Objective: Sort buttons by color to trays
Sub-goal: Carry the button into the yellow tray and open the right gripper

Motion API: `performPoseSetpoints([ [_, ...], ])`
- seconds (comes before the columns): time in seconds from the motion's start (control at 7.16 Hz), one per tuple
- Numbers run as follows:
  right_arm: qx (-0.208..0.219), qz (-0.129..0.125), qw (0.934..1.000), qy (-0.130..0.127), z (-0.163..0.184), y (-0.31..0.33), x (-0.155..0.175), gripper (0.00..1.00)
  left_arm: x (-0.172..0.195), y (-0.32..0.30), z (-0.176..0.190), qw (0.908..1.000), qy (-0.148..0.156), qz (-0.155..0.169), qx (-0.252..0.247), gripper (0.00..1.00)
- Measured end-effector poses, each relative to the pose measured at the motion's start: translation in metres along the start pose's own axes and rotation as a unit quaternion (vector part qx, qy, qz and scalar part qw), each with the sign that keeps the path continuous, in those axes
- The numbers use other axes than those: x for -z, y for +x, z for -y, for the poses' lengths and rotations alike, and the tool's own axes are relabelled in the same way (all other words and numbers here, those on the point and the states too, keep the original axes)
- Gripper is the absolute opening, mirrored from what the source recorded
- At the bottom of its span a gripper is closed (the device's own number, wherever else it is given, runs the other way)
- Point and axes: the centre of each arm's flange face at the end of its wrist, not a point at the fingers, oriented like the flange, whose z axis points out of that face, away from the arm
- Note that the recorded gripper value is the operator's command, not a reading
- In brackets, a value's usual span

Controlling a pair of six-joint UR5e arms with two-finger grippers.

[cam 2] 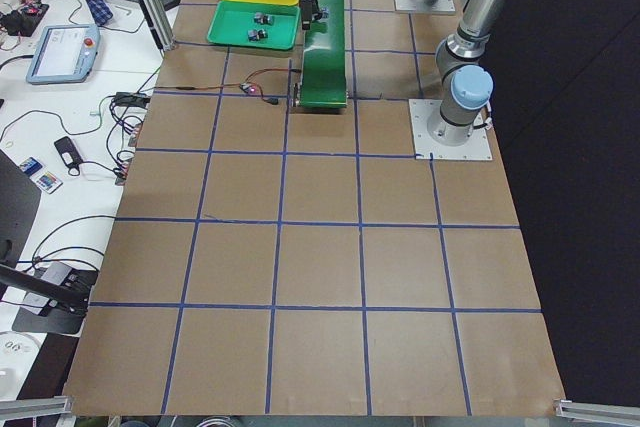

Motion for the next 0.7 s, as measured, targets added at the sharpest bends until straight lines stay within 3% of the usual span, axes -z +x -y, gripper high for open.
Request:
performPoseSetpoints([
  [0.28, -0.059, -0.026, 0.9962, 0.059, 0.056, 0.08, 0.04, 0.0, 0.0, 0.0, 0.0, 1.0, 0.001, 0.0, 0.0, 1.0],
  [0.42, -0.088, -0.029, 0.9914, 0.092, 0.087, 0.123, 0.04, 0.0, 0.001, 0.0, 0.0, 1.0, 0.001, 0.0, 0.0, 1.0],
  [0.56, -0.103, -0.03, 0.9871, 0.119, 0.118, 0.157, 0.023, 0.1, 0.001, 0.0, 0.0, 1.0, 0.001, 0.0, 0.0, 1.0],
  [0.7, -0.114, -0.029, 0.9832, 0.139, 0.142, 0.187, 0.002, 0.99, 0.0, 0.0, 0.0, 1.0, 0.0, 0.0, 0.0, 1.0],
])
